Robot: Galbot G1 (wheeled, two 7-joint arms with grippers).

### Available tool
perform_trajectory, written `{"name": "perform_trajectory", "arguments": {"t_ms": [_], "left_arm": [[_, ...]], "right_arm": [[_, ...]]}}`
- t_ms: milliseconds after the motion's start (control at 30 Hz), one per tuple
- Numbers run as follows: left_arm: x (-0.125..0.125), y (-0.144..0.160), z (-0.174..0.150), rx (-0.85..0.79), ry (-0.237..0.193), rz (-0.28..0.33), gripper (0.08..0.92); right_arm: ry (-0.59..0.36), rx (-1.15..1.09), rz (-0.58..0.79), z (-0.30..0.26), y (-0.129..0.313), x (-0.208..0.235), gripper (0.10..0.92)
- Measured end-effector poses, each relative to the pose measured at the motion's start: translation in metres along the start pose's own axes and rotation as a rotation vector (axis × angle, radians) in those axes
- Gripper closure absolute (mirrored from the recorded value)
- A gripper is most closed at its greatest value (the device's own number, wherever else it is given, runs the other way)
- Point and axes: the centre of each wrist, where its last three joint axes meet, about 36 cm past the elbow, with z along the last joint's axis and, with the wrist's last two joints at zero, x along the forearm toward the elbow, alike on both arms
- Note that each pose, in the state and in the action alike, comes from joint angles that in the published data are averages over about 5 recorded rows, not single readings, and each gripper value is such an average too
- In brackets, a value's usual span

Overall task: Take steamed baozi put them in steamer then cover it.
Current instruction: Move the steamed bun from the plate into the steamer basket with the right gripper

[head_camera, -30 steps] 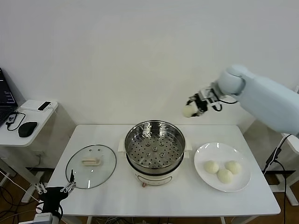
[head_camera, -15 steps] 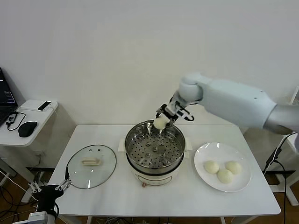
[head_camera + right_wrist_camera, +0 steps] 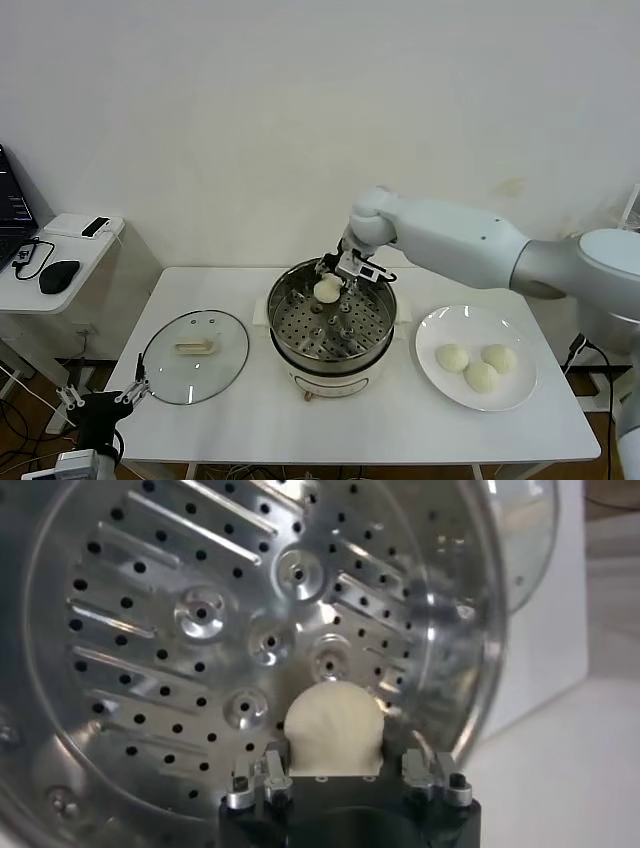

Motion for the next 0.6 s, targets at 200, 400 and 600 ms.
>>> {"name": "perform_trajectory", "arguments": {"t_ms": [200, 400, 600], "left_arm": [[0.000, 0.000, -0.003, 0.002, -0.008, -0.001, 0.177], [-0.001, -0.001, -0.004, 0.006, -0.009, 0.002, 0.177], [-0.003, -0.003, -0.005, 0.009, -0.008, 0.007, 0.177]], "right_arm": [[0.010, 0.030, 0.000, 0.005, -0.001, -0.008, 0.443], [0.016, 0.049, 0.005, 0.008, -0.004, -0.008, 0.333], [0.020, 0.029, 0.004, 0.010, -0.006, 0.005, 0.210]]}}
